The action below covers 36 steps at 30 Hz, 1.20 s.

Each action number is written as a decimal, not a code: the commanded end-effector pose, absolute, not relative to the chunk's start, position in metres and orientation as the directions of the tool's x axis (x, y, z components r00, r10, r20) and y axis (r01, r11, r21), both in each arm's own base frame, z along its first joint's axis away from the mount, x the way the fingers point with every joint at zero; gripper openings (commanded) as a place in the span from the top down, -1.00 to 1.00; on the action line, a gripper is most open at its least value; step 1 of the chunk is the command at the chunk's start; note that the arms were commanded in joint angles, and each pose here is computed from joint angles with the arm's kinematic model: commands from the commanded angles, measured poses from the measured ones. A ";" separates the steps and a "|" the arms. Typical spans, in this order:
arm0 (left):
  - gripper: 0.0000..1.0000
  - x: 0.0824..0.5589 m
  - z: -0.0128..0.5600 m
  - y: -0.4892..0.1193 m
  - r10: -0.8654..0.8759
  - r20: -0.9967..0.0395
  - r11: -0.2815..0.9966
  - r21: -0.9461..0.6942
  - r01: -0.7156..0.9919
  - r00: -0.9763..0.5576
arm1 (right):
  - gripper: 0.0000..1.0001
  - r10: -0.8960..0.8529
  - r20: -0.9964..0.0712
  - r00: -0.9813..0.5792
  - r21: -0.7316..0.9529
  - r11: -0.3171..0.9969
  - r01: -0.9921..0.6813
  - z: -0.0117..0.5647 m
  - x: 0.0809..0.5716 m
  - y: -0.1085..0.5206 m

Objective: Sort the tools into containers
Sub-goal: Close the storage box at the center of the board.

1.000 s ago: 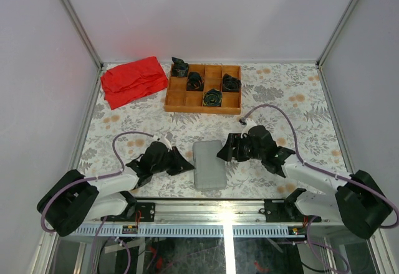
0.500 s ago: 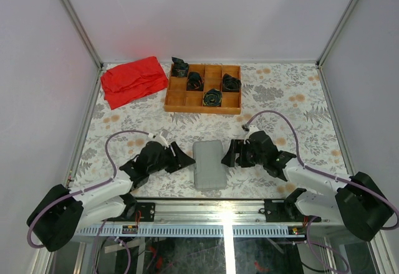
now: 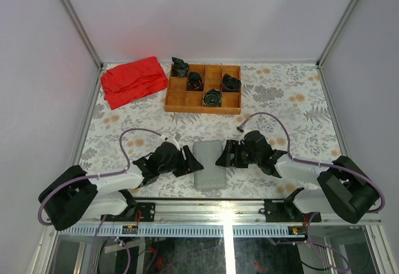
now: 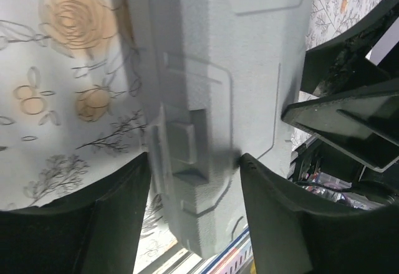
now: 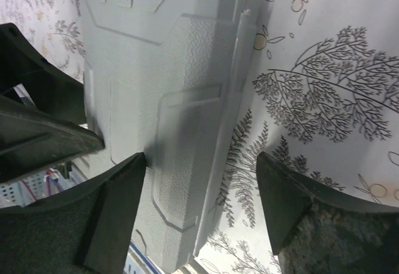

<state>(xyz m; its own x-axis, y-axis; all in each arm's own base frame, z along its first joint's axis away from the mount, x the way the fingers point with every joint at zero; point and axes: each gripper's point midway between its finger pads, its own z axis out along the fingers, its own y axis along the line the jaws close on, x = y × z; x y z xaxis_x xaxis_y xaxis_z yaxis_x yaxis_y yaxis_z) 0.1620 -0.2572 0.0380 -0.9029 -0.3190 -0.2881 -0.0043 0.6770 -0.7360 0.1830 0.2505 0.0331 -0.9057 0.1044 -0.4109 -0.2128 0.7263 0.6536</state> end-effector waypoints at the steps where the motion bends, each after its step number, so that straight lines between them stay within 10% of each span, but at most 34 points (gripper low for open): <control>1: -0.06 0.172 0.045 -0.271 -0.334 -0.329 0.692 -0.722 0.007 -0.883 | -0.48 0.086 -0.406 -0.910 0.667 0.708 -0.230 0.036 0.184 0.260; 15: 0.18 0.178 0.017 -0.282 -0.245 -0.342 0.844 -0.536 -0.026 -0.907 | -0.16 0.061 -0.438 -0.897 0.547 0.810 -0.212 0.027 0.210 0.253; 36: -0.01 0.223 0.012 -0.277 -0.180 -0.430 0.919 -0.393 0.004 -0.885 | -0.13 0.034 -0.412 -0.911 0.472 0.863 -0.181 0.019 0.224 0.250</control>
